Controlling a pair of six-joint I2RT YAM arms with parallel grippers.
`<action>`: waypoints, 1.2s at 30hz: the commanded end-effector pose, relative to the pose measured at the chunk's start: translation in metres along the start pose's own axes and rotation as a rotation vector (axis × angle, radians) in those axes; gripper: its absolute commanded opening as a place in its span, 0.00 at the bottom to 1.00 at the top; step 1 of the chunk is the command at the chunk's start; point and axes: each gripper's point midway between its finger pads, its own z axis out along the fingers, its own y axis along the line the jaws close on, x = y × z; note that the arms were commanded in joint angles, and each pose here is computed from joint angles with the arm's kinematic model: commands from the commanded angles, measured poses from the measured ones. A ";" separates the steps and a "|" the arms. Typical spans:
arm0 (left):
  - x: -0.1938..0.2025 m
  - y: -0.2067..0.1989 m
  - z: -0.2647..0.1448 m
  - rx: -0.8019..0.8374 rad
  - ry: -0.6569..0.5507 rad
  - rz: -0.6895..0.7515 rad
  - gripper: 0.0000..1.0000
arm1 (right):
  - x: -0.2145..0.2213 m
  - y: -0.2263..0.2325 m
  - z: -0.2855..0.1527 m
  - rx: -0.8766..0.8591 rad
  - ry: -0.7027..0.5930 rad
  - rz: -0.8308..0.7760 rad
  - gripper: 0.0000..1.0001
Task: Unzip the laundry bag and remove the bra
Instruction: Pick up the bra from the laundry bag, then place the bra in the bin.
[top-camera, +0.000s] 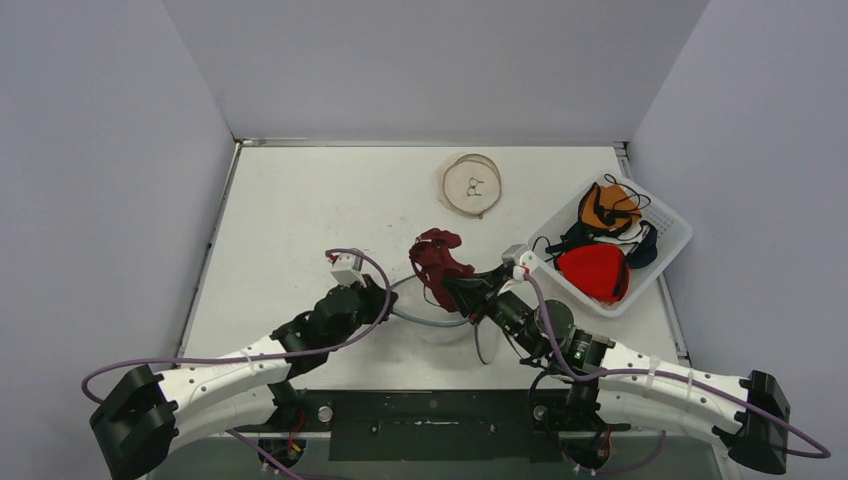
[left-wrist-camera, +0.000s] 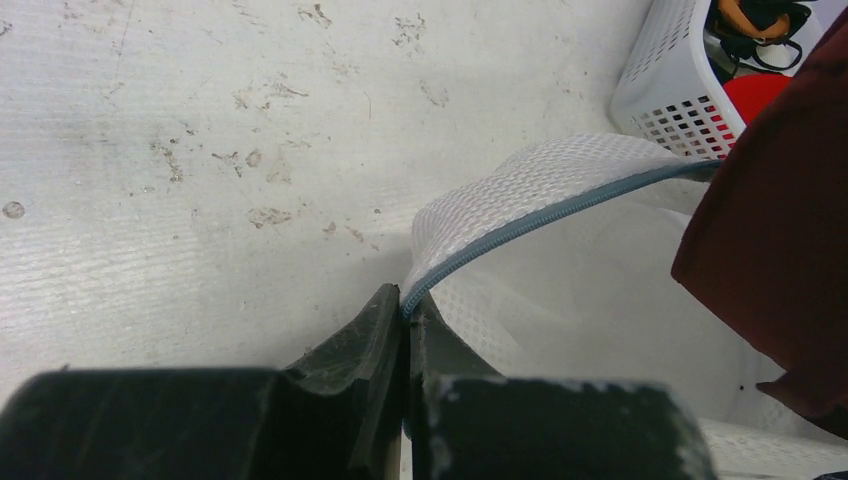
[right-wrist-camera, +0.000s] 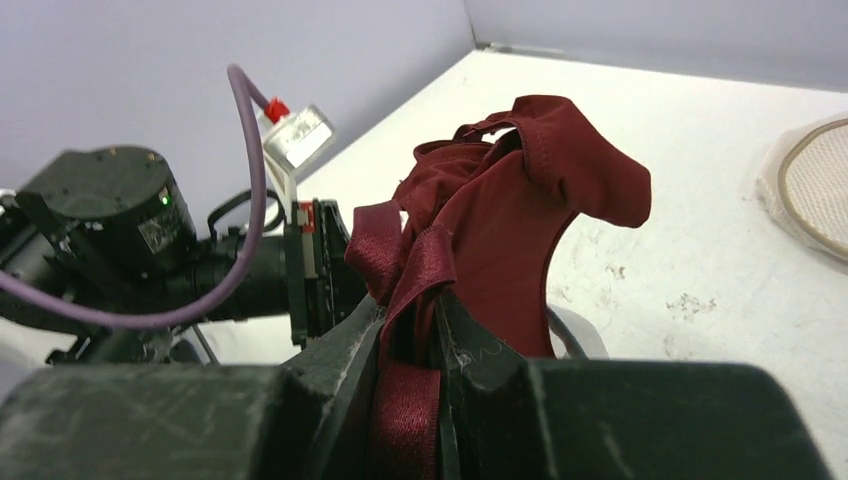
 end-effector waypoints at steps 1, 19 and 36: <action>-0.027 -0.030 0.003 0.068 -0.062 -0.037 0.00 | -0.079 0.011 0.003 -0.004 -0.248 0.102 0.05; -0.040 -0.025 -0.014 0.044 -0.104 -0.051 0.00 | -0.146 -0.029 0.019 0.368 -0.168 -0.133 0.05; -0.037 0.022 -0.025 -0.062 -0.197 -0.158 0.10 | -0.161 -0.239 -0.114 1.347 -0.006 -0.195 0.05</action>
